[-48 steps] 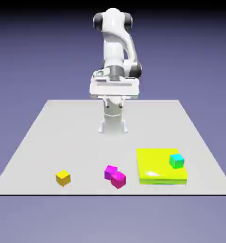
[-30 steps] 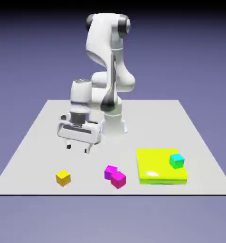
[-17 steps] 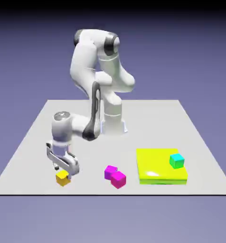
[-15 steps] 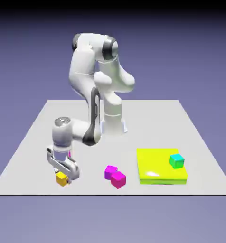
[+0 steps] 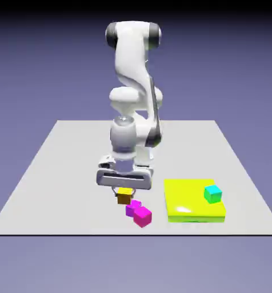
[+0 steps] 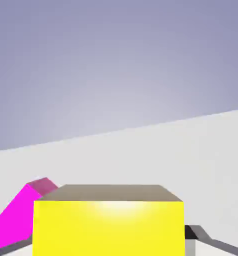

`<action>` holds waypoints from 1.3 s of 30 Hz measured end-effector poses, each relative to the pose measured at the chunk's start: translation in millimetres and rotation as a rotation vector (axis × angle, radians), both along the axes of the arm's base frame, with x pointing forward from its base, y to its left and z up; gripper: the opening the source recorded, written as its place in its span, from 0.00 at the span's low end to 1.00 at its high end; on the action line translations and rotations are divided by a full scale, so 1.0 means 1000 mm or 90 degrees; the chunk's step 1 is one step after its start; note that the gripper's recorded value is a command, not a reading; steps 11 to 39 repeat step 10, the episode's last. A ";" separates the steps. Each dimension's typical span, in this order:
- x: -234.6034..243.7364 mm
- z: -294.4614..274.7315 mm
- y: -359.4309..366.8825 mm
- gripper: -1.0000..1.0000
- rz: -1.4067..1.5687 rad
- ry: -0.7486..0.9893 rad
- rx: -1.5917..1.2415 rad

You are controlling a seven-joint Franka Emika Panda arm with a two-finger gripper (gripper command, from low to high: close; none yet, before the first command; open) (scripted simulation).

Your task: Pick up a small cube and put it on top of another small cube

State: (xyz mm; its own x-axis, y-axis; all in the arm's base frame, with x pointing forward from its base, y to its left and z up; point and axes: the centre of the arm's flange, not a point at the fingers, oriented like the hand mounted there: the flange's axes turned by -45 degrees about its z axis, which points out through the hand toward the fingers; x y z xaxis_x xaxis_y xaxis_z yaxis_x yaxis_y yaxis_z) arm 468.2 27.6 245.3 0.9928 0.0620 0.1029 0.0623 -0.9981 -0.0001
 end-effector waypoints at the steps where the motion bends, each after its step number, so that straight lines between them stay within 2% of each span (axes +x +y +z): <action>1: 0.000 0.000 -0.003 0.00 -0.003 0.000 0.000; 6: 0.005 -0.061 -0.002 0.00 -0.004 0.000 0.000; 7: 0.005 -0.070 -0.002 1.00 -0.003 0.000 0.000; 39: 0.005 -0.057 -0.002 1.00 -0.004 0.000 0.000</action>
